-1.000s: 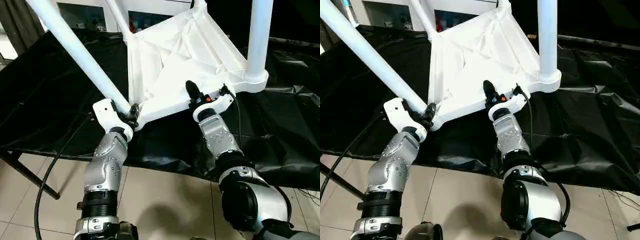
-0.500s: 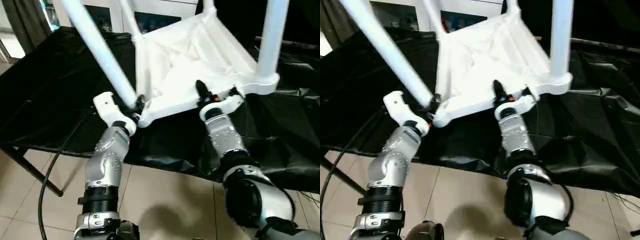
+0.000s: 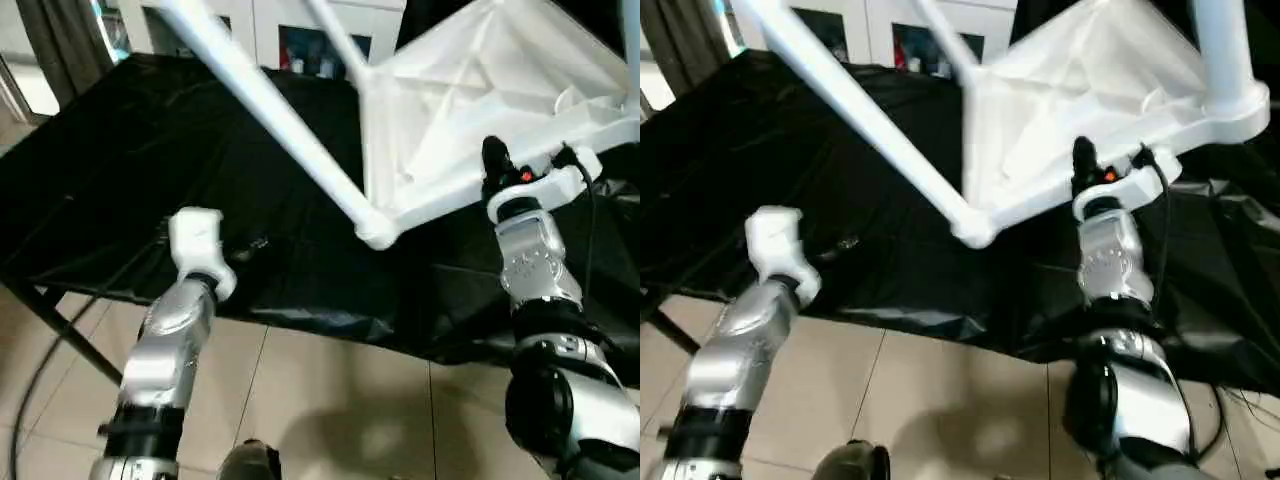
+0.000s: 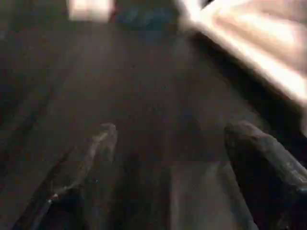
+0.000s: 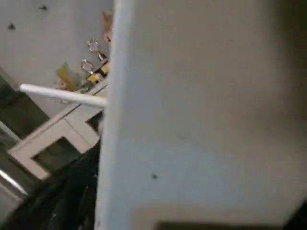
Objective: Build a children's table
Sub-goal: Flip table
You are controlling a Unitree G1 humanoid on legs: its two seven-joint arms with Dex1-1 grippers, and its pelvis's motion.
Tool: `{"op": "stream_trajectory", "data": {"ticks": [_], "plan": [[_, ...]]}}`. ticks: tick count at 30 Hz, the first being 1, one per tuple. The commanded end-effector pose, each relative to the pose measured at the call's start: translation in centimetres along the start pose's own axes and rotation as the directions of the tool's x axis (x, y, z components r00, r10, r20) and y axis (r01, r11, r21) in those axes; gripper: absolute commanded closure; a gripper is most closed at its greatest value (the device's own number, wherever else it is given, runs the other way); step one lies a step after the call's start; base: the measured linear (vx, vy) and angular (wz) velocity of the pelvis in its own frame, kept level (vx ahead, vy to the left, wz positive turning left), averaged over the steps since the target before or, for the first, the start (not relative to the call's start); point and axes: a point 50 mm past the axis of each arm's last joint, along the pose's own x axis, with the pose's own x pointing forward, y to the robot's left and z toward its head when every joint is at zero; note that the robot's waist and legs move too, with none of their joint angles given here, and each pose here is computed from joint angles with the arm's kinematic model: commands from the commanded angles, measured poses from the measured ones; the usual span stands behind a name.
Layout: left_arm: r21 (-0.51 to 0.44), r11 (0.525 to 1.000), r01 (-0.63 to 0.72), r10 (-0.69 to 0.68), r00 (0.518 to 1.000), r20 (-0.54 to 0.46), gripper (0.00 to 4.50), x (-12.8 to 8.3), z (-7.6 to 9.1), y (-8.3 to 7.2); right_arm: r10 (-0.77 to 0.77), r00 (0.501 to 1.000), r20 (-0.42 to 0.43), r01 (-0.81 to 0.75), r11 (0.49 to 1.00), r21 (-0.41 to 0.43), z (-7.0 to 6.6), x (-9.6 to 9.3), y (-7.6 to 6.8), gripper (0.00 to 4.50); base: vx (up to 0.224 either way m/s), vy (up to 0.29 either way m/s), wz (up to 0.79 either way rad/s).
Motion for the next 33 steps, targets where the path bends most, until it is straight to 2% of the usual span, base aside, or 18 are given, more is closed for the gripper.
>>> {"op": "stream_trajectory", "data": {"ticks": [1,3,7,9,13,17,19,23,25,28,30,32,33], "plan": [[0.127,0.991,0.048,-0.064,0.991,0.12,0.59,0.5,2.8,-0.2,0.059,0.997,0.04,-0.05,0.98,-0.193,2.0,0.3,1.2,2.48,0.0,0.0,0.0],[0.207,0.976,0.065,-0.099,0.983,0.158,0.59,0.6,3.9,-0.1,0.057,0.998,0.04,-0.046,0.973,-0.227,2.2,0.3,1.3,2.48,0.0,0.0,0.0],[0.246,0.959,0.142,-0.189,0.966,0.177,0.59,0.7,5.2,-0.4,0.057,0.998,0.032,-0.048,0.966,-0.253,2.4,0.3,1.5,2.48,0.0,0.0,0.0],[0.281,0.94,0.191,-0.248,0.952,0.181,0.59,0.8,5.7,-0.7,0.064,0.998,0.022,-0.054,0.951,-0.305,2.5,0.2,1.6,2.48,0.0,0.0,0.0],[0.384,0.878,0.287,-0.366,0.918,0.152,0.59,0.9,6.5,-1.3,0.014,1.0,0.022,-0.003,0.909,-0.417,3.2,0.2,1.5,2.48,0.0,0.0,0.0],[0.421,0.845,0.329,-0.419,0.898,0.138,0.59,0.9,7.3,-1.9,-0.007,1.0,0.03,0.02,0.885,-0.465,3.9,0.2,1.5,2.48,0.0,0.0,0.0],[0.484,0.782,0.393,-0.504,0.856,0.118,0.59,0.8,8.7,-2.8,0.013,1.0,0.022,0.001,0.854,-0.519,4.2,0.4,2.2,2.5,0.0,0.0,0.0],[0.514,0.752,0.412,-0.538,0.835,0.119,0.59,0.8,9.5,-3.2,0.014,1.0,0.026,0.003,0.827,-0.562,4.4,0.5,2.5,2.5,0.0,0.0,0.0],[0.541,0.723,0.429,-0.562,0.821,0.1,0.59,1.0,9.9,-3.6,0.014,1.0,0.024,0.004,0.789,-0.614,4.2,0.5,2.8,2.51,0.0,0.0,0.0],[0.551,0.708,0.442,-0.566,0.822,0.067,0.59,1.1,9.8,-3.8,0.02,1.0,0.01,-0.009,0.765,-0.644,3.8,0.6,3.1,2.51,0.0,0.0,0.0],[0.594,0.681,0.429,-0.56,0.827,0.045,0.59,1.6,9.9,-4.4,0.021,0.999,-0.032,-0.037,0.73,-0.682,2.8,0.7,3.7,2.51,0.0,0.0,0.0],[0.604,0.678,0.42,-0.557,0.829,0.048,0.59,1.7,10.0,-4.5,0.016,0.999,-0.04,-0.039,0.724,-0.688,2.6,0.8,3.7,2.51,0.0,0.0,0.0],[0.654,0.652,0.384,-0.55,0.833,0.058,0.59,2.2,10.7,-4.6,0.004,0.998,-0.069,-0.05,0.721,-0.691,2.0,0.9,3.6,2.51,0.0,0.0,0.0]]}}
